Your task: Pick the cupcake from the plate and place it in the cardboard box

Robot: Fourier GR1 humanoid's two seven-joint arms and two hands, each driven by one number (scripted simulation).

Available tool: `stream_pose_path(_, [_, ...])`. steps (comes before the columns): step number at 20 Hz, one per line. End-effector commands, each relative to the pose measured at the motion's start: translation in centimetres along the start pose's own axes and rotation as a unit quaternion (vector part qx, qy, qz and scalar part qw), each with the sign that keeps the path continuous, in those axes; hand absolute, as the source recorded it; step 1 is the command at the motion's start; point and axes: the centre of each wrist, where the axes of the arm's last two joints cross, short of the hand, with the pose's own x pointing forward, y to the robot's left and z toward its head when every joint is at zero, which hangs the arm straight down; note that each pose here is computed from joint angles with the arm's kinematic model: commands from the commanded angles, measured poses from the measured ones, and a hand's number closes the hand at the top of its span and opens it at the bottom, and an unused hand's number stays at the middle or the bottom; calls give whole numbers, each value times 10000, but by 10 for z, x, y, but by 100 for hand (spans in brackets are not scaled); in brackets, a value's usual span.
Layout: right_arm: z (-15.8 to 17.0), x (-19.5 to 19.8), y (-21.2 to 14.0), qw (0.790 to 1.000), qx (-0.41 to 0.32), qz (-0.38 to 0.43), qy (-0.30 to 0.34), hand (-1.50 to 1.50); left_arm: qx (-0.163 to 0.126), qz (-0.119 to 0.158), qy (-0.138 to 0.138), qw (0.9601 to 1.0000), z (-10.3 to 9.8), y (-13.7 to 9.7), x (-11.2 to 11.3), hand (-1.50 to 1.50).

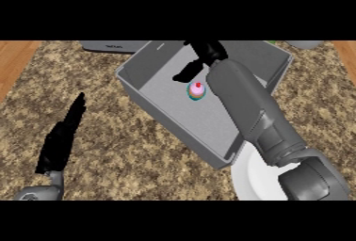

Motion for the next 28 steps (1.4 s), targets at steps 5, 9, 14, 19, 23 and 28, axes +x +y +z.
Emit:
stream_pose_path(5, [8, -26, -20, 9766, -1343, -1678, -80, -150, 12, -3, -2, 10000, 4, -1, -7, 0])
stream_pose_path(9, [13, -38, -66, 9506, -1776, -2537, -225, -150, -39, 16, -26, 10000, 8, 4, -4, 0])
stream_pose_path(14, [32, -71, -107, 9257, -2352, -2963, 2, -150, 46, -16, 46, 10000, 1, 3, -1, 0])
stream_pose_path(19, [73, -119, -161, 9119, -2888, -2902, 282, -150, 59, 50, 9, 10000, -1, -11, -6, 0])
stream_pose_path(23, [116, -152, -205, 9025, -3001, -3083, 189, -150, 35, -23, 54, 10000, 1, 3, -3, 0])
stream_pose_path(28, [148, -178, -218, 9153, -2804, -2886, 157, -150, -57, 55, -118, 9999, 5, 2, 1, 0])
